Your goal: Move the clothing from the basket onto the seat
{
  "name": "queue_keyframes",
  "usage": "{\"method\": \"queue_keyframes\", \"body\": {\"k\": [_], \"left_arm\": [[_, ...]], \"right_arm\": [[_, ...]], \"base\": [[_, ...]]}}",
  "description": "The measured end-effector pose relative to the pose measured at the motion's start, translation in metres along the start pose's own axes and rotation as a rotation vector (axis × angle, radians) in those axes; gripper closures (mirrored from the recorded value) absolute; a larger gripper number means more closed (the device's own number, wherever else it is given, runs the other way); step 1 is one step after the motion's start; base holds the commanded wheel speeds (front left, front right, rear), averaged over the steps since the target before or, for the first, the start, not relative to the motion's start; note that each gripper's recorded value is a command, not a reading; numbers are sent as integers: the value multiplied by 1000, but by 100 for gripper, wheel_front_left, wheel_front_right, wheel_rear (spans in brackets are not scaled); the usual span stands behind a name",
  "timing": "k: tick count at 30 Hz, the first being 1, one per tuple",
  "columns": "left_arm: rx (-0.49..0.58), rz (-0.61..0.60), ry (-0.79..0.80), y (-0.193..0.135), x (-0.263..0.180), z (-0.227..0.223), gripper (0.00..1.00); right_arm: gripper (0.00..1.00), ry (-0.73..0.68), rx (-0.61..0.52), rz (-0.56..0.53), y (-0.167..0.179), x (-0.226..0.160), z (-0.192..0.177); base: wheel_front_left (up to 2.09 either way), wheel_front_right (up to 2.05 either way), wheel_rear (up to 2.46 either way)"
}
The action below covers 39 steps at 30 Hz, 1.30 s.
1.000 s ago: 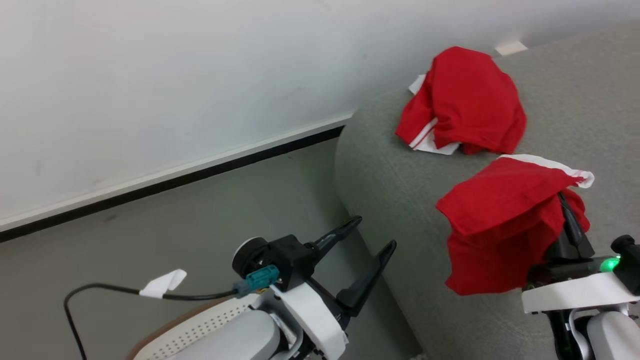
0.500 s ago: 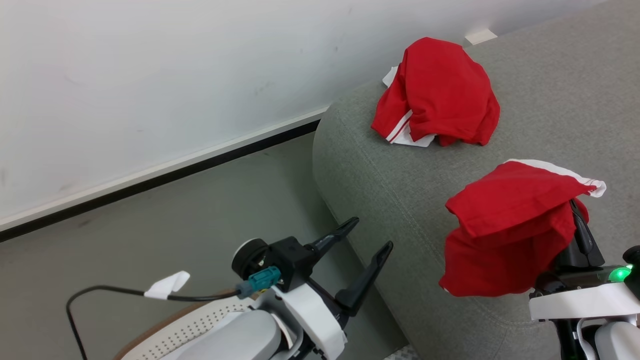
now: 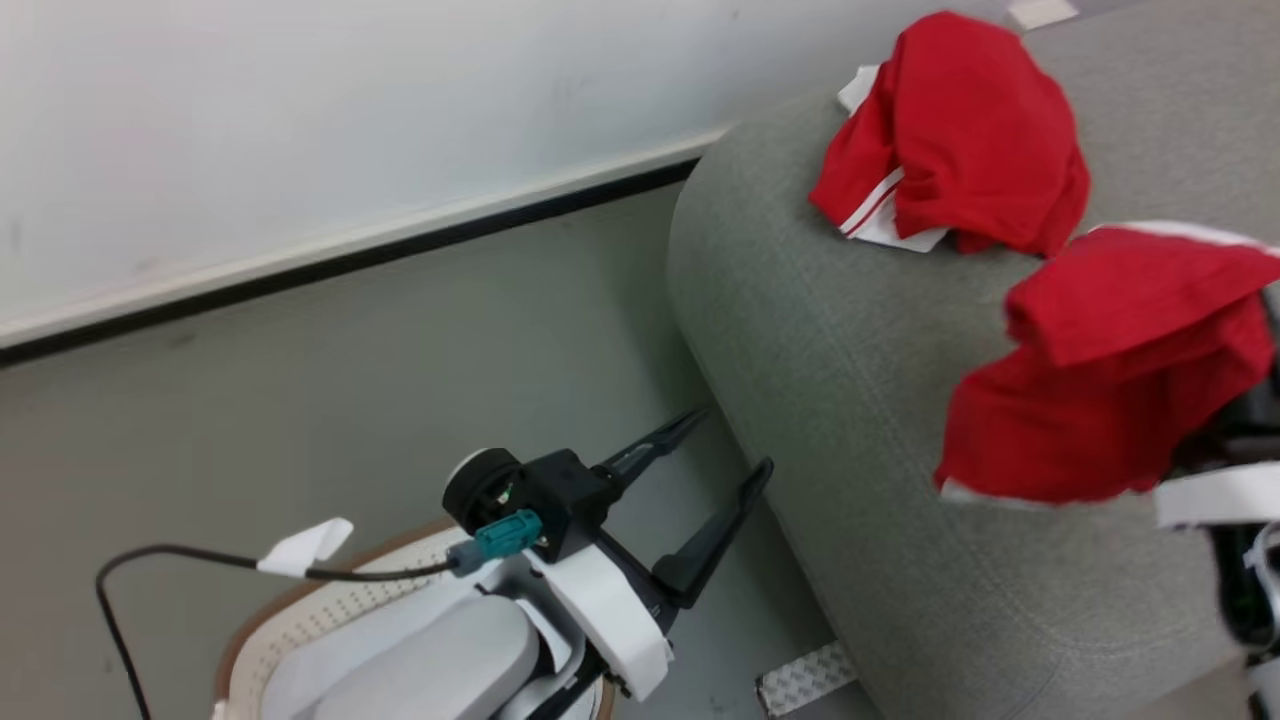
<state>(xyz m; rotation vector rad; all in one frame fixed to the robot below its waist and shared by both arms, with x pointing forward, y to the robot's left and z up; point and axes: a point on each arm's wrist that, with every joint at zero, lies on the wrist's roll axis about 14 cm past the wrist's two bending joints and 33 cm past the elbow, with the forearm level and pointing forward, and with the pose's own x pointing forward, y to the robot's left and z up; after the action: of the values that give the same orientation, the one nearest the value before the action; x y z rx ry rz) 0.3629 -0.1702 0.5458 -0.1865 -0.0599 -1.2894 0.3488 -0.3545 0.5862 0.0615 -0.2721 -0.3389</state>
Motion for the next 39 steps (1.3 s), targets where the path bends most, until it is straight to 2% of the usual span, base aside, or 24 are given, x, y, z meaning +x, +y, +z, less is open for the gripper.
{"method": "queue_keyframes", "body": {"k": [11, 16, 20, 22, 24, 25, 27, 28, 29, 33, 34, 35, 39], "left_arm": [[-40, 96, 67, 70, -31, -38, 0], [-76, 142, 93, 97, -46, -59, 0], [-106, 185, 110, 116, -59, -77, 0], [-120, 210, 118, 124, -66, -85, 0], [-133, 226, 129, 128, -73, -93, 0], [-139, 234, 135, 130, -76, -97, 0], [-148, 250, 140, 135, -81, -103, 0], [-152, 259, 141, 137, -83, -105, 0], [-154, 267, 141, 139, -85, -107, 0], [-155, 285, 140, 144, -89, -110, 0], [-154, 285, 138, 144, -88, -110, 0], [-151, 285, 133, 144, -88, -108, 0], [-142, 281, 113, 141, -83, -98, 0]], "right_arm": [[100, 67, -102, -79, -39, 87, -26], [100, 150, -141, -121, -52, 117, -56], [100, 304, -206, -155, -64, 127, -101], [100, 460, -243, -167, -69, 117, -140], [85, 578, -230, -196, -74, 105, -172], [84, 637, -240, -204, -77, 99, -185], [96, 719, -238, -227, -81, 90, -205], [96, 753, -233, -236, -82, 86, -214], [91, 778, -238, -237, -82, 84, -220], [49, 798, -225, -243, -78, 84, -228], [9, 798, -222, -242, -78, 84, -227], [0, 793, -224, -239, -77, 84, -226], [0, 767, -227, -224, -74, 86, -215]], "base": [[0, 0, 0], [0, 0, 0], [0, 0, 0], [0, 0, 0], [0, 0, 0], [0, 0, 0], [0, 0, 0], [0, 0, 0], [0, 0, 0], [0, 0, 0], [0, 0, 0], [0, 0, 0], [0, 0, 0]]}}
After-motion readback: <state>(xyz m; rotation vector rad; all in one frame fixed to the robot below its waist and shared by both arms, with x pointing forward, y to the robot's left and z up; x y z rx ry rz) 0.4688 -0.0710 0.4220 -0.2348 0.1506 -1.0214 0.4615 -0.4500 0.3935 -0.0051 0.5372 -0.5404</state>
